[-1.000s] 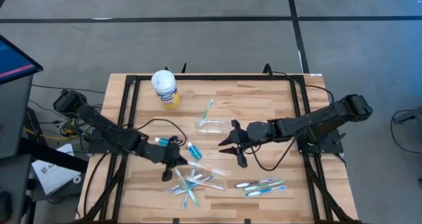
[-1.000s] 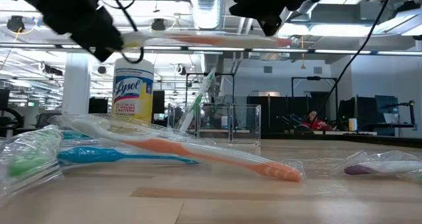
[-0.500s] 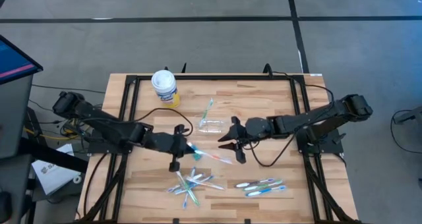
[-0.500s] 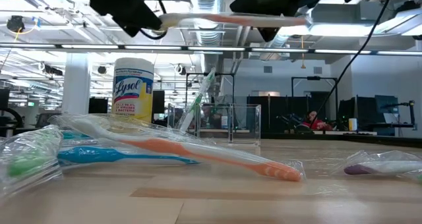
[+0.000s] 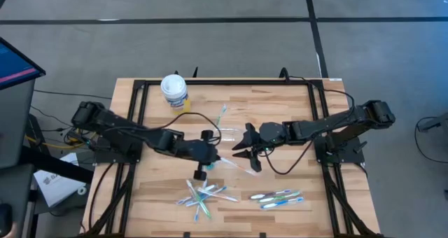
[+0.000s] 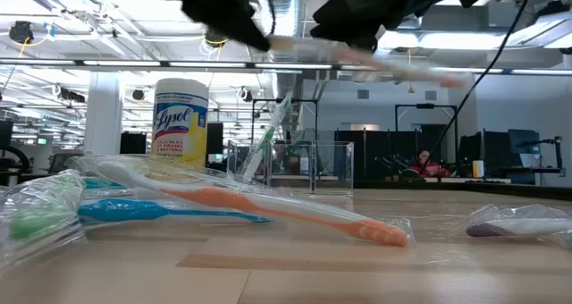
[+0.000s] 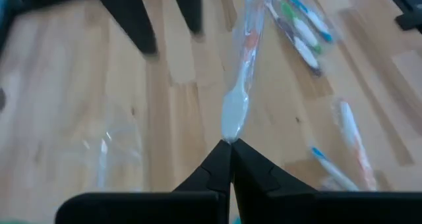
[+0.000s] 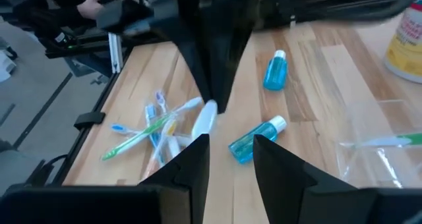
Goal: Pick & Place toothbrushing station
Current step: Put the left orange toothbrush into the transparent organizer
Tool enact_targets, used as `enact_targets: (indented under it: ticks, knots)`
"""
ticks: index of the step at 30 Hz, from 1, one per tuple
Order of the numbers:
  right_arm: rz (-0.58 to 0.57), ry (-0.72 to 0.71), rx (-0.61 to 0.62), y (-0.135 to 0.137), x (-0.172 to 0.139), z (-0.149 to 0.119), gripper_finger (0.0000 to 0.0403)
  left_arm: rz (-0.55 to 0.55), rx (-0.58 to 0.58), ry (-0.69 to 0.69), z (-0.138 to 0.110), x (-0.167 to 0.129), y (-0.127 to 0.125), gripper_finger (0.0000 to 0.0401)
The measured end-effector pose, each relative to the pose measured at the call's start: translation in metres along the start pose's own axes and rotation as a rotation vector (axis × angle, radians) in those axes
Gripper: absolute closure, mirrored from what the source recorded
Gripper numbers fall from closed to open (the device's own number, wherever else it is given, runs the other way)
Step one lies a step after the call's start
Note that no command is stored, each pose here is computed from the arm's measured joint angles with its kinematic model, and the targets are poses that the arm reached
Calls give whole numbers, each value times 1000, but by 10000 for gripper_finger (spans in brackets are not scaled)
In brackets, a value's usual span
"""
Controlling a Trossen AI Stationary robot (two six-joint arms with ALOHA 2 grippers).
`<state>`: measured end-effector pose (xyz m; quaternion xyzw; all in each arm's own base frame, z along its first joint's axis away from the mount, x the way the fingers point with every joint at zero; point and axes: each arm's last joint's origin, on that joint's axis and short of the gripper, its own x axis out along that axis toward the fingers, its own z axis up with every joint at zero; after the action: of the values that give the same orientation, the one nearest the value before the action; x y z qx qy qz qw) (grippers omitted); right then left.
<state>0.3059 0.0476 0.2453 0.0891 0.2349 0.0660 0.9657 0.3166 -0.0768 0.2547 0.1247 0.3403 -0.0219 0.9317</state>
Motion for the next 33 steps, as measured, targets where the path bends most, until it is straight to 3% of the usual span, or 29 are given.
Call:
enact_targets:
  ticks: [7,33]
  knots:
    - [9,44,5,0,0,-4,295,86,78,12,16,-1,6,401]
    - [-3,83,84,-3,5,-9,295,138,119,13,18,-1,8,401]
